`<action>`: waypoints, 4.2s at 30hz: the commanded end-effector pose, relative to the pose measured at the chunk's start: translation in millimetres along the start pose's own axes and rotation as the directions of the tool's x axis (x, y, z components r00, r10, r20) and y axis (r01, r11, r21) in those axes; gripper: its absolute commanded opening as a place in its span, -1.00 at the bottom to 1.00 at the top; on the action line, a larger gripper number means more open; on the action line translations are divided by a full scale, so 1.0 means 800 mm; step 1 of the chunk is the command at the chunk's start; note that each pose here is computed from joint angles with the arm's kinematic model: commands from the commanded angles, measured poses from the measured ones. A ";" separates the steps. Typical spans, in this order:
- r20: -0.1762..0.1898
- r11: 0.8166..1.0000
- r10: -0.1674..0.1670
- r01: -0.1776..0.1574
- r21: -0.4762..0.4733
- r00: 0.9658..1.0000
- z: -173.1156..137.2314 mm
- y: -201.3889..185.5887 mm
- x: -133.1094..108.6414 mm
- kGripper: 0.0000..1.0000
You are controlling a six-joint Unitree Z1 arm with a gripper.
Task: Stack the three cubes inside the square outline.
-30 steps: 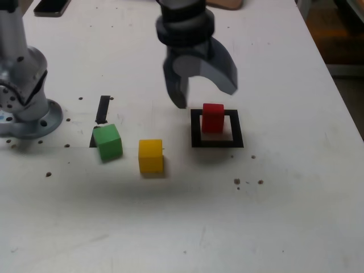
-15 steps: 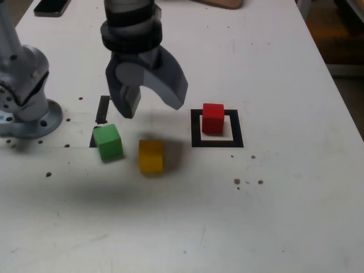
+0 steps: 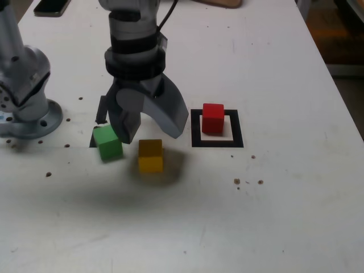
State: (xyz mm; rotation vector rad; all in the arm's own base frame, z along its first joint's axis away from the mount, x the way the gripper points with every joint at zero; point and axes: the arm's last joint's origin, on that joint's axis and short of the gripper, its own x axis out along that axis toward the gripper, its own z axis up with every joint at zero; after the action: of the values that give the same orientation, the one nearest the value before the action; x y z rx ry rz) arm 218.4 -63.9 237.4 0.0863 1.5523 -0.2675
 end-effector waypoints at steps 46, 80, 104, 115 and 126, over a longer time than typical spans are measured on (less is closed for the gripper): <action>-0.060 0.999 -0.032 0.031 -0.019 0.998 0.009 0.000 0.031 -0.80; -0.028 0.987 0.075 -0.078 -0.144 0.997 0.119 0.066 -0.077 -0.80; -0.028 0.984 0.050 -0.054 -0.170 0.998 0.134 0.112 -0.037 -0.77; -0.001 0.985 0.059 -0.058 -0.165 0.998 0.135 0.116 -0.026 -0.65; -0.004 0.982 0.063 -0.063 -0.179 0.998 0.127 0.123 -0.024 -0.49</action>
State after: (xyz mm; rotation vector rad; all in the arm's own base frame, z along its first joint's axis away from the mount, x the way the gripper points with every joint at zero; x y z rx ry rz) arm 341.5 9.1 247.6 -0.0055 1.5575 -0.0800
